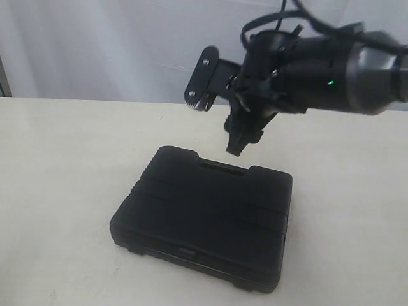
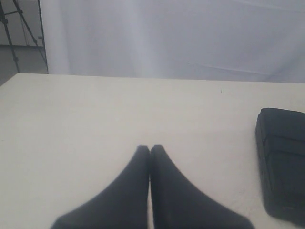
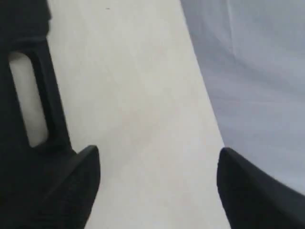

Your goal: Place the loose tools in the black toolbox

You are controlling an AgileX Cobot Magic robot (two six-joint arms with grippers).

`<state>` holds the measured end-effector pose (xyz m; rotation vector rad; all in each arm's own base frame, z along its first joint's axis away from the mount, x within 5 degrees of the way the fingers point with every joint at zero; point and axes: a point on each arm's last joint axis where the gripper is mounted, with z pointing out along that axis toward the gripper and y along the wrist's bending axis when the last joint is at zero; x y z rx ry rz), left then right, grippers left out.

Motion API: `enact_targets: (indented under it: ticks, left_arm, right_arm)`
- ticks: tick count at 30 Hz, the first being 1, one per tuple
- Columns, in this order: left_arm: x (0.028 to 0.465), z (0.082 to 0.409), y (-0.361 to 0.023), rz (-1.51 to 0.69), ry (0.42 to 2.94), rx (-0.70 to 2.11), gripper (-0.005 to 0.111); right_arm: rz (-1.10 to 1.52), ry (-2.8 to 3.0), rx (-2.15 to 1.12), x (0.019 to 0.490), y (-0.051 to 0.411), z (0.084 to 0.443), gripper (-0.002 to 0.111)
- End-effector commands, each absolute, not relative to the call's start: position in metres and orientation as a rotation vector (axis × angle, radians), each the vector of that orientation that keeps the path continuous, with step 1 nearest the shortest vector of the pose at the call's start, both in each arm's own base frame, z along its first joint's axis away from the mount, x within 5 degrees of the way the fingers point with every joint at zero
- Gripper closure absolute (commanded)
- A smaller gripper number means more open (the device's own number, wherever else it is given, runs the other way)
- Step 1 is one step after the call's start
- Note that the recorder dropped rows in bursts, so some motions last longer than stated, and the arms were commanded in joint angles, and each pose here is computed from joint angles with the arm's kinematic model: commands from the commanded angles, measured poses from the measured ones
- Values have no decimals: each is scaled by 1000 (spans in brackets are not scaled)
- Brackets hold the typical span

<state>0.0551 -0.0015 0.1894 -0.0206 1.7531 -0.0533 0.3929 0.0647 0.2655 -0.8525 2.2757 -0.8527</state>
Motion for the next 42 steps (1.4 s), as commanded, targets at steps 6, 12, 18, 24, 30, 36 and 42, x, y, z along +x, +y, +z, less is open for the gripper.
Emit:
enact_targets:
  ticks: [6, 12, 18, 24, 30, 36, 42]
  left_arm:
    - [55, 189, -2, -58, 1753, -21, 107]
    - [55, 189, -2, -58, 1753, -21, 107]
    - [55, 189, -2, -58, 1753, -21, 107]
    - [55, 189, -2, -58, 1753, -21, 107]
    - [55, 189, -2, -58, 1753, -21, 107]
    - [55, 189, -2, -58, 1753, -21, 107]
    - [55, 189, -2, -58, 1753, -21, 107]
  right_arm:
    - [-725, 2409, -360, 303, 34, 368, 84]
    - [-139, 2389, -167, 198, 35, 413, 109]
    - [114, 2182, -112, 136, 29, 428, 109]
    - [125, 2050, -97, 99, 17, 444, 109]
    - [40, 1895, 31, 97, 2, 418, 109]
    - [170, 1750, 411, 105, -14, 349, 109]
    - [114, 1750, 468, 109, -22, 299, 109]
